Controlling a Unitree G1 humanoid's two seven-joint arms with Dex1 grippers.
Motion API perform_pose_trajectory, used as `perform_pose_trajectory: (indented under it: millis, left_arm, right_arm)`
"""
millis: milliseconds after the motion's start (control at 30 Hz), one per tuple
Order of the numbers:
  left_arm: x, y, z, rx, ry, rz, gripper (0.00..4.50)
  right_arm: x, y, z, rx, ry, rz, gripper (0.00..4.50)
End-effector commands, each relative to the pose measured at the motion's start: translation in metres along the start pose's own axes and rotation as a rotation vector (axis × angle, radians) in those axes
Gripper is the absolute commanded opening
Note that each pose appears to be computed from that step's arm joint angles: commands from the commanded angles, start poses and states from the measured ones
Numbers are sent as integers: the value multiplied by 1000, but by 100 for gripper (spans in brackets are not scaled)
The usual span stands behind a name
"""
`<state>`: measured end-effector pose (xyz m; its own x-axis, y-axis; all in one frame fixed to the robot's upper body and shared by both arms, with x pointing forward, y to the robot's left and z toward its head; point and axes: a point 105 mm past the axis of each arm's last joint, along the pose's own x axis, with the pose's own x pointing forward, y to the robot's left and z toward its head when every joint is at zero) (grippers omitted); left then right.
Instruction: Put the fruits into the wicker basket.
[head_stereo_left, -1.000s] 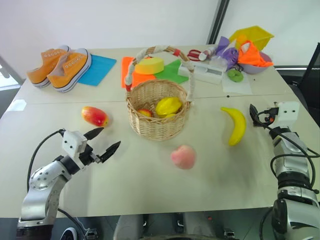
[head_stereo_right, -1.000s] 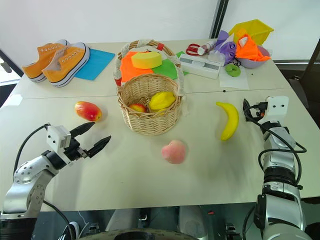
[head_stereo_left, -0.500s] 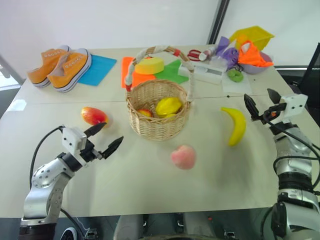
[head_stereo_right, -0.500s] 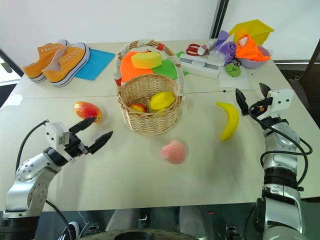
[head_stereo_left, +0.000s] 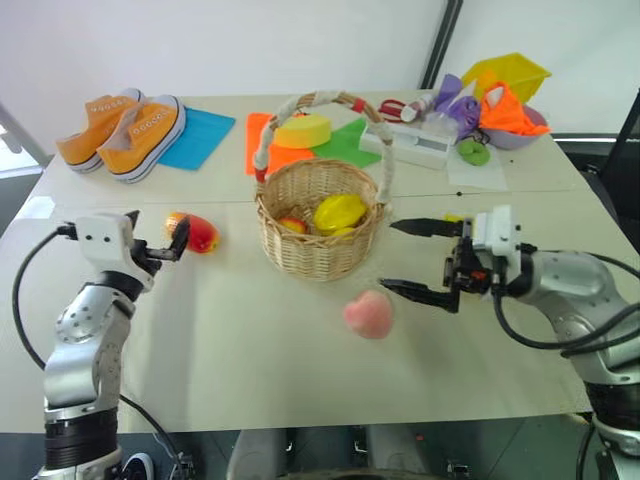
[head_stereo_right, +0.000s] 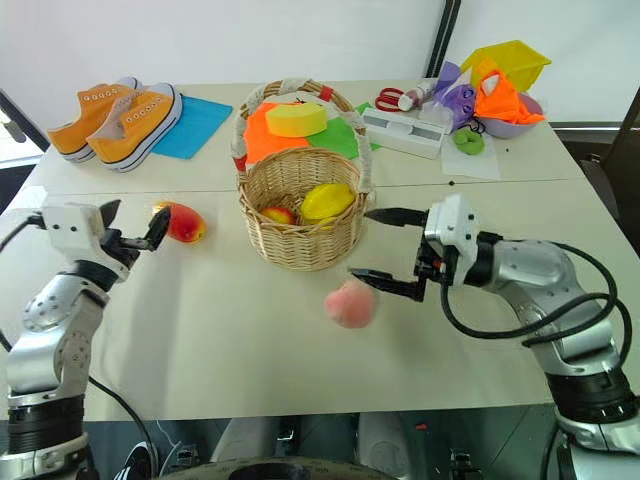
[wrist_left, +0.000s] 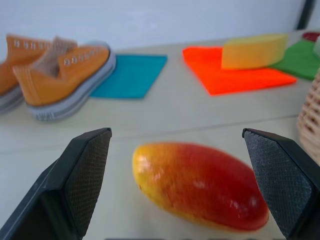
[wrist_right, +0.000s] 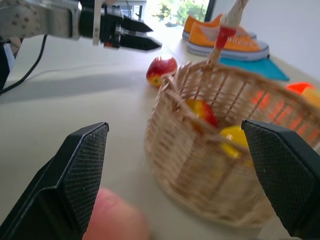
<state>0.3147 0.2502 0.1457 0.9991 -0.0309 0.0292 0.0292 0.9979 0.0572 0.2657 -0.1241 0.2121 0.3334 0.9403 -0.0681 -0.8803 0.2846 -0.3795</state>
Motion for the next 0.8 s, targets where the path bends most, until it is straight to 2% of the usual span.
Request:
perform_pose_trajectory:
  millis: [33,100,233,367,600,800]
  left_arm:
    - [-4,-10,14,-5,-5,39,450]
    - [-5,-9,12,-25,18,91,450]
    - [-7,-22,13,-85,40,105,450]
    - [-4,-20,15,-92,42,184,450]
    - [8,-36,7,-214,61,187,450]
    - [14,-31,4,-167,70,248,450]
  right_arm:
    - [6,5,11,-49,-2,40,444]
    - [7,3,9,-76,28,40,444]
    - [12,1,10,-80,6,35,444]
    - [15,1,10,-93,2,36,444]
    - [18,1,10,-103,3,35,444]
    - [19,2,8,-90,-4,24,444]
